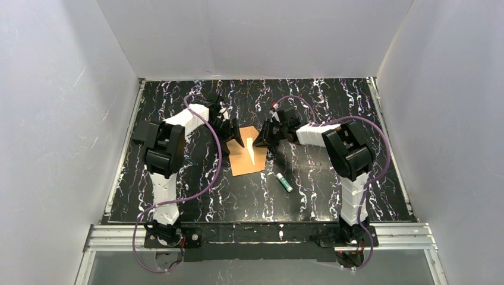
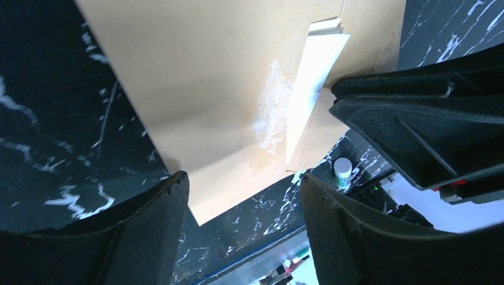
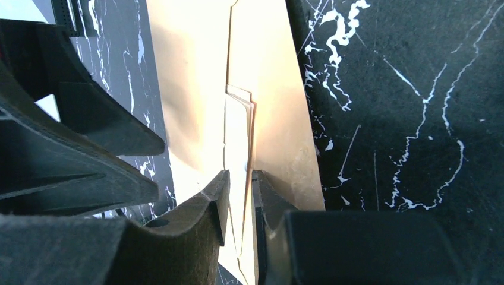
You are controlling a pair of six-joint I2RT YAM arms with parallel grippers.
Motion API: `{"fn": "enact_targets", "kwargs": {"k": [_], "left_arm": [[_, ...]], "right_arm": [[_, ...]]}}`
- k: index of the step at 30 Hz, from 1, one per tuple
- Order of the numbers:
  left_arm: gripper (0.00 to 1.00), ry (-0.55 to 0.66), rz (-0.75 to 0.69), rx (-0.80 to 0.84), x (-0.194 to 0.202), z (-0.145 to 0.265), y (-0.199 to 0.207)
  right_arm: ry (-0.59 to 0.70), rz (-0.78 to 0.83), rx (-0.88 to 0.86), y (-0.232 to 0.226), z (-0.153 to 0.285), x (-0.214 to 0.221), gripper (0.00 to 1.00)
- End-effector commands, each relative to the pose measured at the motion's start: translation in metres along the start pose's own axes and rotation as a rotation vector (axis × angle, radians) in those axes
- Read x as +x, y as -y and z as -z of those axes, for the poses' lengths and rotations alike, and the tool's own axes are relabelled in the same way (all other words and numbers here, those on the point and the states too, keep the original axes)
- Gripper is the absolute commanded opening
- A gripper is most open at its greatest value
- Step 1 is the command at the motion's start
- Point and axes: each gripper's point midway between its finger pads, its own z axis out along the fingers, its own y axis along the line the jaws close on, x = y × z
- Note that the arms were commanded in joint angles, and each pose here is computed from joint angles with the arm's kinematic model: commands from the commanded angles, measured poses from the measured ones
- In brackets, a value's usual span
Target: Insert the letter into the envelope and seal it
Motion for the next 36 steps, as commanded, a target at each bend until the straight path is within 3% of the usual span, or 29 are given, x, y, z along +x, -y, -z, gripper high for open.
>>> {"fn": "enact_targets", "kwargs": {"k": [1, 5, 9, 14, 23, 36], "left_arm": [[0.68, 0.089, -0.001, -0.056, 0.003, 0.035, -0.002], [0.70, 0.128, 0.005, -0.159, -0.004, 0.035, -0.021], [0.65, 0.095, 0.020, -0.245, -0.007, 0.021, -0.041], [0.58, 0.042, 0.008, -0.209, -0.013, -0.001, -0.041], [0.36, -0.033, -0.038, -0.160, -0.016, -0.022, -0.041], [0.30, -0.049, -0.074, -0.171, -0.017, -0.024, -0.044]], "right_arm": [[0.004, 0.014, 0.007, 0.005, -0.004, -0.002, 0.29], [0.006, 0.011, 0.015, 0.008, -0.005, -0.002, 0.29], [0.011, 0.011, 0.022, 0.008, -0.007, -0.005, 0.29], [0.019, 0.003, 0.028, 0.008, -0.010, -0.010, 0.29], [0.003, -0.007, 0.027, 0.008, -0.018, -0.009, 0.27], [-0.012, 0.035, -0.043, -0.006, -0.028, -0.015, 0.25]]}}
